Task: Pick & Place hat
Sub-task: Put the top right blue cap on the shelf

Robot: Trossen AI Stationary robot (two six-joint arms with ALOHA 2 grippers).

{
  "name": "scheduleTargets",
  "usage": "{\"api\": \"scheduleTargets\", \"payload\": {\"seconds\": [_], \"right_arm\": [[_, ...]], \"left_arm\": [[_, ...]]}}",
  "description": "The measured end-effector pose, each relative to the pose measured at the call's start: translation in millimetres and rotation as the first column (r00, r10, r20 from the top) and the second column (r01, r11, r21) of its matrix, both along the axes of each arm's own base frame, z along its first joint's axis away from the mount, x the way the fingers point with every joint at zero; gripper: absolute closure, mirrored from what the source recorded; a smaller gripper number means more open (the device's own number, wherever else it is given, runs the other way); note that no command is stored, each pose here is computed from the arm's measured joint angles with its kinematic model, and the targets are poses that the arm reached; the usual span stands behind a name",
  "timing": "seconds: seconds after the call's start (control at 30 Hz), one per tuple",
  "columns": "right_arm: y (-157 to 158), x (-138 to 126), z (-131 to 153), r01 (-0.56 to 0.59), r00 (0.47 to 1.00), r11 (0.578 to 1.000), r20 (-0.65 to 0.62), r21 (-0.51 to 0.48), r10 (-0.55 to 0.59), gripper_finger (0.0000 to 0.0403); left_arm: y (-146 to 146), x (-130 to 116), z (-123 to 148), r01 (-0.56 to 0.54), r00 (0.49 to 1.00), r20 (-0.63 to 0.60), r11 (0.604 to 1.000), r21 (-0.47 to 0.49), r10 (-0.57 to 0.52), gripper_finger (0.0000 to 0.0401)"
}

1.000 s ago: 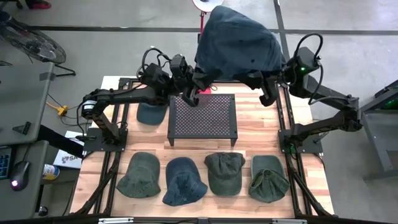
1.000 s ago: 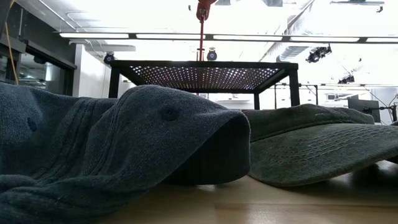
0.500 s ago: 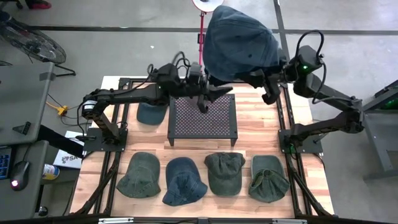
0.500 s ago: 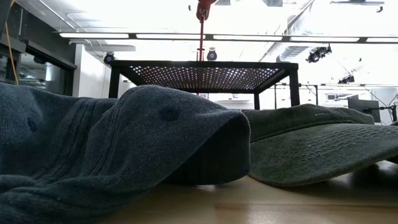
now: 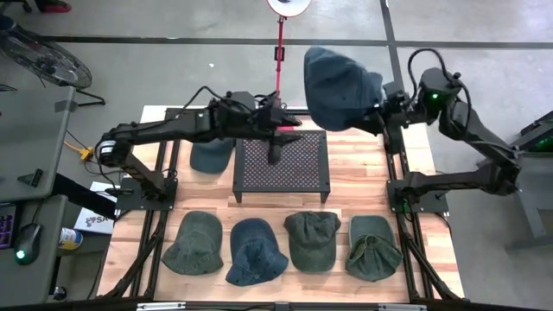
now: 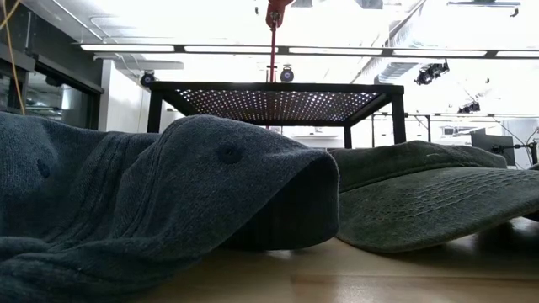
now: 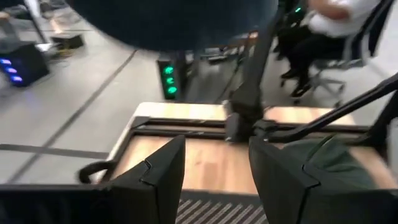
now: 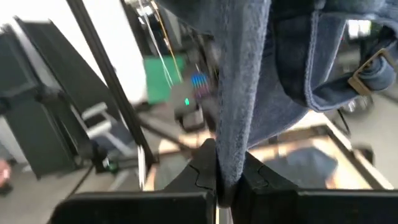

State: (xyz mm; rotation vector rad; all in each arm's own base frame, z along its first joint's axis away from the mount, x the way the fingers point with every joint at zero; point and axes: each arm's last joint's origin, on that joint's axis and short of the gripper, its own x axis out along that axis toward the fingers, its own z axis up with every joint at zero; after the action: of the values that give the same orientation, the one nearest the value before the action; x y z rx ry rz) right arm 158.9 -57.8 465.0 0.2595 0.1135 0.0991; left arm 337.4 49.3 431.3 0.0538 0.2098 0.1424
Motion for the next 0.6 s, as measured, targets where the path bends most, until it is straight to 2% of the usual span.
{"api": "scheduleTargets", "payload": {"seconds": [0.2, 0.37, 0.47, 0.6], "right_arm": [[2.6, -7.7, -23.7, 0.046, 0.97, 0.995, -0.244, 0.091, -0.023, 0.0399], [3.5, -11.5, -45.7, 0.13, 0.881, 0.97, -0.472, 0.205, -0.018, 0.0399], [5.0, -14.6, -50.1, 0.143, 0.854, 0.964, -0.519, 0.223, -0.006, 0.0399], [5.9, -14.5, -49.9, 0.118, 0.858, 0.962, -0.513, 0.247, 0.026, 0.0399]], "left_arm": [[-2.6, -26.8, 20.3, -0.042, 0.999, 0.033, 0.998, 0.052, 0.04, 0.0226], [-4.6, -41.3, 31.4, -0.047, 0.997, 0.065, 0.997, 0.057, 0.043, 0.0226], [-4.7, -42.0, 31.8, -0.047, 0.997, 0.065, 0.997, 0.057, 0.043, 0.0226], [-4.2, -38.8, 29.8, -0.047, 0.997, 0.058, 0.996, 0.077, 0.042, 0.0226]]}}
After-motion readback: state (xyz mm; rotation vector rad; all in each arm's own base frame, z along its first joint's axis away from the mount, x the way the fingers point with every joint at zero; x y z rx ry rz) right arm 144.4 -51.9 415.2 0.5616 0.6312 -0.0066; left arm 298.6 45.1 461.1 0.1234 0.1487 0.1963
